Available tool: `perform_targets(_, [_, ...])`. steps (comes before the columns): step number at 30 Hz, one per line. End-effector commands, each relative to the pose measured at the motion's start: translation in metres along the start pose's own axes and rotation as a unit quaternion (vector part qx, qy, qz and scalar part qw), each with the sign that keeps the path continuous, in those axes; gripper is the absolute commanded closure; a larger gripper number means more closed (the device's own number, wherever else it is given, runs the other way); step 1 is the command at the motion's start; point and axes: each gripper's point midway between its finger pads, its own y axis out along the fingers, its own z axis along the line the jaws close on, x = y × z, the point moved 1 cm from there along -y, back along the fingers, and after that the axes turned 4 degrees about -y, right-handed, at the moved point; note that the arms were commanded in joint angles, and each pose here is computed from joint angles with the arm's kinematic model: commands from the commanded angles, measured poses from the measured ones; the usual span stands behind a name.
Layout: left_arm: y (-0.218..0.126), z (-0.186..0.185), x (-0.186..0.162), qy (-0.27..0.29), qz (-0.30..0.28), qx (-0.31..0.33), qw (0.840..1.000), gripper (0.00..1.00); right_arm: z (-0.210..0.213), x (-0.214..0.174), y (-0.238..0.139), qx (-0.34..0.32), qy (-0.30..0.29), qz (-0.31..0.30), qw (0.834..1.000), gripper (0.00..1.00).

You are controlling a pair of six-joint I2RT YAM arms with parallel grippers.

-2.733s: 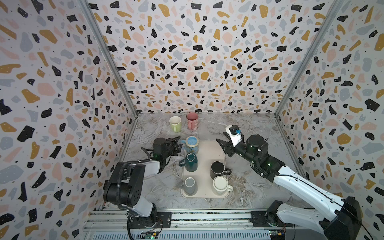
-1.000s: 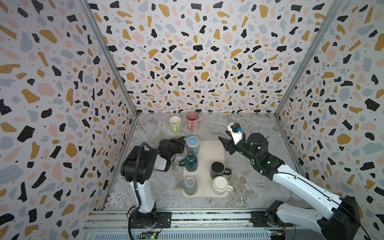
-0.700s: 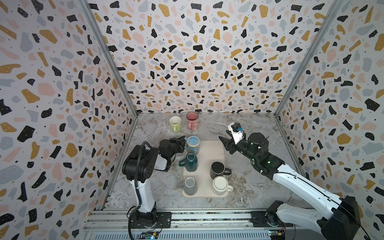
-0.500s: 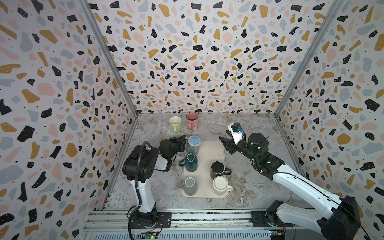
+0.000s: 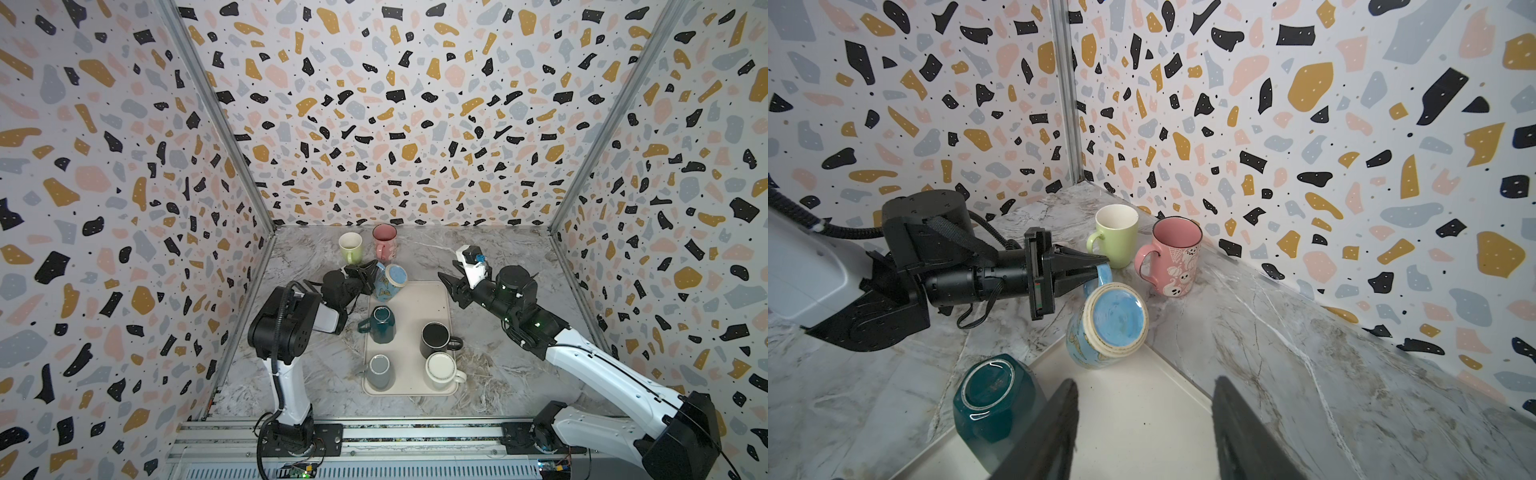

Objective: Turn the mug right side up
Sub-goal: 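Grip the upside-down light blue mug's handle with the left gripper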

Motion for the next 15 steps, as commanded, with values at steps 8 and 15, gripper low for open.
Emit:
perform_targets(8, [0.008, -0.045, -0.043, 0.074, 0.075, -0.049, 0.993, 1.0, -0.001, 0.004, -0.004, -0.002, 0.006, -0.011, 1.0, 0.46])
perform_targets(15, [0.011, -0.048, -0.051, 0.114, 0.082, -0.031, 0.99, 1.0, -0.001, 0.002, -0.004, -0.001, 0.007, -0.01, 1.0, 0.46])
